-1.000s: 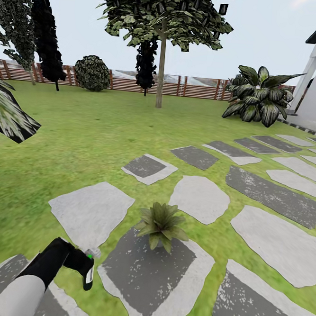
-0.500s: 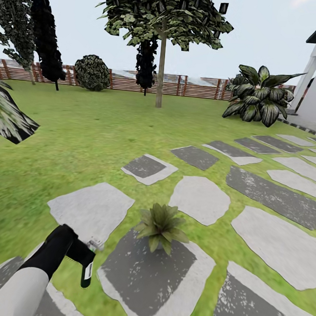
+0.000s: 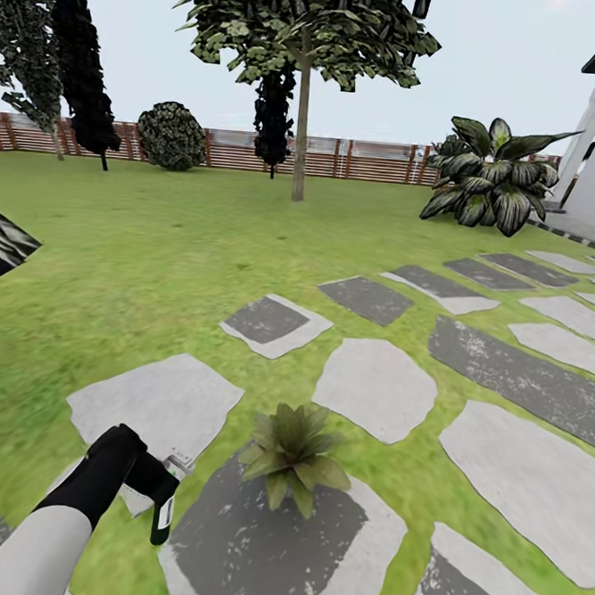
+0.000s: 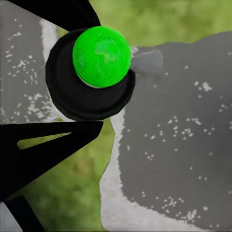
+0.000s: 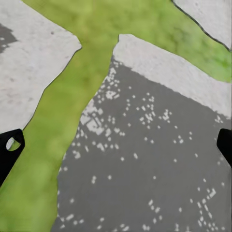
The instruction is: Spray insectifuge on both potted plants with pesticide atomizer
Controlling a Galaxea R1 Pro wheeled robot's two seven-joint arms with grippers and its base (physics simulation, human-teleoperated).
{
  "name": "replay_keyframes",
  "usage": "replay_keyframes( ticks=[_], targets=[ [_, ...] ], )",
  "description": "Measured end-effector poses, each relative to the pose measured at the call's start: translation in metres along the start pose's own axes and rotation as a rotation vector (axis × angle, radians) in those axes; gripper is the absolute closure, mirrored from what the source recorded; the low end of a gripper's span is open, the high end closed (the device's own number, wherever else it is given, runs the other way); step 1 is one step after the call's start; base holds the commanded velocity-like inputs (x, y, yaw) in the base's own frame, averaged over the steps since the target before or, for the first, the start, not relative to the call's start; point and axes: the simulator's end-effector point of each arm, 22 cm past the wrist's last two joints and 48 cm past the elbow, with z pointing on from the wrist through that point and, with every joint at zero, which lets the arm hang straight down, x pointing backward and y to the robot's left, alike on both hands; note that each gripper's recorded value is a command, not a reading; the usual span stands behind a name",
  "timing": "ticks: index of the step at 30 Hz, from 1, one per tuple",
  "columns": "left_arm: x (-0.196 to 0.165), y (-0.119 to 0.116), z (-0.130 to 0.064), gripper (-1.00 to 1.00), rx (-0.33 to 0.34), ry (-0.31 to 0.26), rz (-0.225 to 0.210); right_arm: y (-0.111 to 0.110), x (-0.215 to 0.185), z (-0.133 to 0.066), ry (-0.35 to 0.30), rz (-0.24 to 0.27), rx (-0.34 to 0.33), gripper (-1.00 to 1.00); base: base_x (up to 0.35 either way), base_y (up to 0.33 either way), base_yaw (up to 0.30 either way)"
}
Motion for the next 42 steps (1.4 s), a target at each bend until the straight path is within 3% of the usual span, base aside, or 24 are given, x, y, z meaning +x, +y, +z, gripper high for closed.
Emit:
replay_keyframes(
  ticks=[11, 25, 29, 32, 35, 42],
  targets=[
    [0.003, -0.003, 0.003, 1.0, 0.009, 0.007, -0.003, 0.0, 0.001, 0.0, 0.001, 0.001, 0.001, -1.0, 0.295, -0.15, -0.146],
    [0.016, 0.002, 0.012, 1.0, 0.012, 0.037, -0.008, 0.001, 0.011, 0.0, 0.022, -0.006, 0.001, -1.0, 0.0, 0.0, 0.0],
    [0.02, -0.006, 0.014, 1.0, 0.062, 0.048, -0.011, 0.001, 0.014, 0.0, 0.029, -0.009, 0.001, -1.0, 0.0, 0.0, 0.0],
    [0.037, -0.002, 0.009, 1.0, 0.091, 0.102, 0.006, 0.001, 0.015, 0.001, 0.031, -0.01, 0.001, -1.0, 0.0, 0.0, 0.0],
    [0.062, 0.01, 0.003, 1.0, 0.065, 0.215, 0.051, 0.0, 0.017, 0.001, 0.035, -0.008, 0.003, -1.0, 0.004, 0.0, 0.0],
    [0.065, 0.009, 0.002, 1.0, 0.053, 0.246, 0.072, -0.002, 0.017, 0.001, 0.035, -0.01, 0.005, -1.0, 0.283, 0.0, 0.0]
  ],
)
